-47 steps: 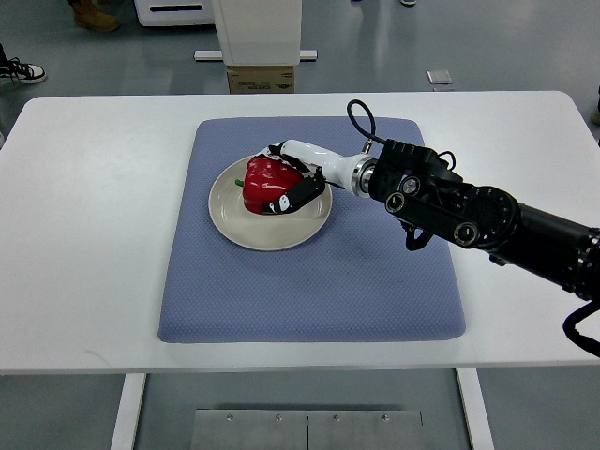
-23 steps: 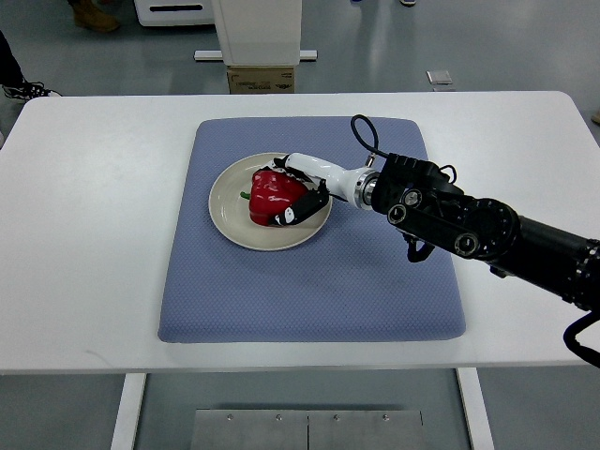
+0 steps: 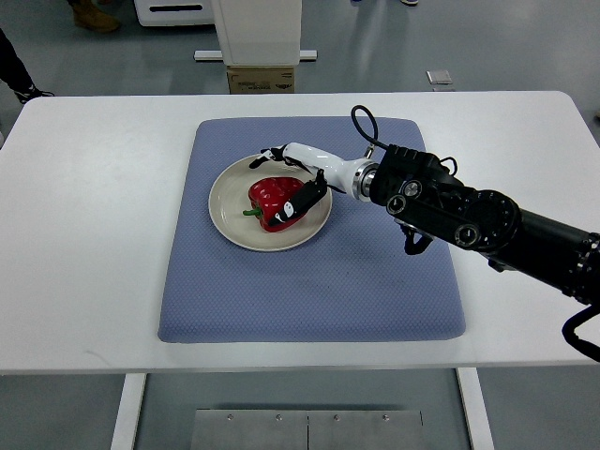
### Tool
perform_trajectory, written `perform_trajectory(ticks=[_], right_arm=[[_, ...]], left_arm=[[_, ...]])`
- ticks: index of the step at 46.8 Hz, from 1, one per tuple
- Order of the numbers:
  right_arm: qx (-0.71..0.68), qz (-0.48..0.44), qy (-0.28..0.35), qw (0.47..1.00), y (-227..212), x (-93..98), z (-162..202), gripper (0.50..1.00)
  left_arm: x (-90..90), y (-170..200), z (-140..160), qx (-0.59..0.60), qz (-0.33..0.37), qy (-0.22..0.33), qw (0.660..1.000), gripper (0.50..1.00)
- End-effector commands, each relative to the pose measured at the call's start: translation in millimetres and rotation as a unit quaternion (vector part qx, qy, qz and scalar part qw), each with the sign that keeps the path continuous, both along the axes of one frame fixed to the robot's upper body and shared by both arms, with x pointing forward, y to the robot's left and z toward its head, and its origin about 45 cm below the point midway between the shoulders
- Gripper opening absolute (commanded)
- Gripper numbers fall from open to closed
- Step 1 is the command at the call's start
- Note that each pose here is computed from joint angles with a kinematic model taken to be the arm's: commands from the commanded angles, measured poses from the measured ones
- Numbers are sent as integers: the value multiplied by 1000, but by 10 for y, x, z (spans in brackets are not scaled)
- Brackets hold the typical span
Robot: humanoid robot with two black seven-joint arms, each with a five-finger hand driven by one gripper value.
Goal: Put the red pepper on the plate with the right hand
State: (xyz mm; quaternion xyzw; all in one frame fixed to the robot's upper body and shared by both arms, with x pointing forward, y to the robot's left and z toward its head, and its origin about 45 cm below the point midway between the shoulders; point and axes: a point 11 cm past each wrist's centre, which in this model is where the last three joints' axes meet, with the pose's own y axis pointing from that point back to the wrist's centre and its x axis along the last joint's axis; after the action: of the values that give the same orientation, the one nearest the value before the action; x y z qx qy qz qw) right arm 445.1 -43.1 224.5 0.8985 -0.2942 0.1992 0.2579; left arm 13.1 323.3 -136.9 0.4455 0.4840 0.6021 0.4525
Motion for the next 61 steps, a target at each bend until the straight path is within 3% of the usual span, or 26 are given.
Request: perform_trajectory(ticks=[1,6,17,26,39,61], right_arm=[[29,-5,9,1000,40,17,104,998],[68,-27,24,997,-12,76,209,998],[145,-128,48,980,-662,348,333,998],[211,-200,60,955,-1131,433,303,998],[286,-300,88,906,-1643,362,-29,998],[376,-366,116,843,-2004,231,-289,1000]], left_arm=[[0,0,0,0,0,0,1000,1000],[1,0,0,0,1,0,1000,1000],[0,0,0,0,0,0,1000,1000],[0,0,0,0,0,0,1000,1000],[0,0,0,0,0,0,1000,1000],[1,0,0,0,0,0,1000,1000]])
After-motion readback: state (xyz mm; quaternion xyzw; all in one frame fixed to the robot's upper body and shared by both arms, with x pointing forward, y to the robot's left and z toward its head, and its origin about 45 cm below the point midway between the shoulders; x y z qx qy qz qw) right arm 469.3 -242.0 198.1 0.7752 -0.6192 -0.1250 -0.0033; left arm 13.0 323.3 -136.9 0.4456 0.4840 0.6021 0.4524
